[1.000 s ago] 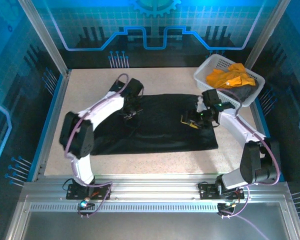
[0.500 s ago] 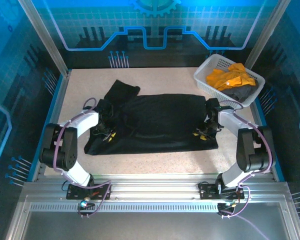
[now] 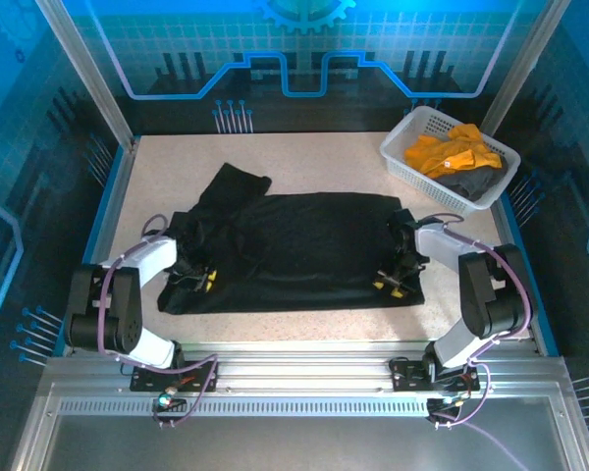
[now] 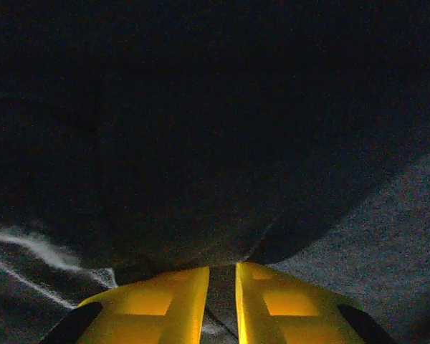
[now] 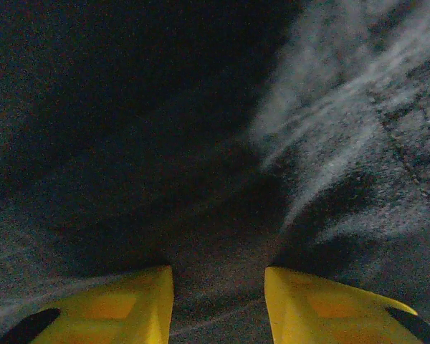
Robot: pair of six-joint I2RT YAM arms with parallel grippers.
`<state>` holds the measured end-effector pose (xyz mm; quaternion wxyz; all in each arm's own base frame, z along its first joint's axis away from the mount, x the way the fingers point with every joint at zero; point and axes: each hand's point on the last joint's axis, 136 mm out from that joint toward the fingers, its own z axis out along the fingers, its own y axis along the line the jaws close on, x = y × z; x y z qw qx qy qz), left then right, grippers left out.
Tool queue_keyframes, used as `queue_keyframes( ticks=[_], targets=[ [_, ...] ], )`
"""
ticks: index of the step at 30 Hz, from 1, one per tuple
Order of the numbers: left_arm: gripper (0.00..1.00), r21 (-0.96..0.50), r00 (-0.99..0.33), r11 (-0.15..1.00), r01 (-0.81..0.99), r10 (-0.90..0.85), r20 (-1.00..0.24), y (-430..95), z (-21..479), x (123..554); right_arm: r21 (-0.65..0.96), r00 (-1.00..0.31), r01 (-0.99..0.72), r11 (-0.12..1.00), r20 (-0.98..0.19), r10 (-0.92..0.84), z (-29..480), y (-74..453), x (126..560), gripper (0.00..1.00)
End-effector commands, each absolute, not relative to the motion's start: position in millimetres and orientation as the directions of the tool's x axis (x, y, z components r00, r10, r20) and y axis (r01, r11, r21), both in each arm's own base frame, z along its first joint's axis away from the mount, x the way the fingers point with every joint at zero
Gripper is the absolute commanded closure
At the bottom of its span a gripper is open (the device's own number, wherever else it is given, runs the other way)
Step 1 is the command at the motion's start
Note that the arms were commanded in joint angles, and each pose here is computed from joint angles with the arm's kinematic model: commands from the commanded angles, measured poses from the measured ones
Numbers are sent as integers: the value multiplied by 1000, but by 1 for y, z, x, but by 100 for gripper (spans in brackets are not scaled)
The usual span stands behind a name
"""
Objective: Fold and stack the t-shirts
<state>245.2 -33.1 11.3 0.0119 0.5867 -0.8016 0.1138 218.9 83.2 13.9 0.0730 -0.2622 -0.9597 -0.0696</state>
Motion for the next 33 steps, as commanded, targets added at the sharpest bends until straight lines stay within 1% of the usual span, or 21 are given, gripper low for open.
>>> queue_keyframes(
  ticks=[1, 5, 7, 8, 10, 12, 13, 14, 16, 18, 21, 24, 29, 33],
  targets=[
    [79, -3, -240, 243, -970, -957, 163, -12, -3, 197, 42, -812, 547, 836, 271, 518, 13, 92, 186, 60],
    [78, -28, -231, 229, -973, -967, 112, 8, 12, 206, 85, -814, 551, 830, 273, 512, 23, 107, 184, 60],
    [74, -71, -261, 257, -964, -964, 54, 15, 31, 228, 131, -836, 535, 834, 221, 502, 34, 109, 200, 58],
    [72, -99, -279, 276, -956, -960, 16, 17, 43, 243, 168, -860, 506, 846, 175, 480, 42, 111, 212, 57],
    [66, -163, -326, 331, -930, -944, -57, 16, 65, 280, 304, -914, 399, 865, 61, 400, 65, 126, 250, 51],
    [61, -228, -396, 414, -881, -910, -125, 10, 89, 327, 444, -950, 236, 864, -81, 301, 93, 147, 288, 47],
    [59, -235, -424, 446, -863, -895, -141, 8, 95, 345, 482, -954, 168, 860, -140, 264, 105, 154, 303, 45],
    [54, -252, -449, 476, -843, -879, -158, 7, 103, 367, 520, -953, 85, 850, -205, 221, 121, 163, 320, 43],
    [47, -271, -487, 524, -807, -851, -195, 9, 112, 406, 549, -946, 4, 836, -268, 181, 139, 171, 344, 43],
    [44, -311, -520, 578, -754, -815, -255, 11, 121, 451, 552, -936, -42, 833, -313, 161, 156, 174, 369, 43],
    [43, -330, -534, 622, -710, -781, -323, 16, 122, 502, 545, -922, -51, 837, -347, 170, 175, 173, 395, 44],
    [44, -355, -518, 622, -698, -780, -350, 24, 108, 541, 562, -915, -35, 826, -351, 201, 185, 173, 406, 44],
    [44, -380, -496, 643, -665, -761, -418, 38, 91, 594, 573, -911, -6, 819, -342, 232, 189, 171, 402, 44],
    [45, -355, -493, 666, -656, -734, -467, 46, 75, 619, 565, -908, 32, 825, -328, 260, 186, 161, 390, 44]
  ],
)
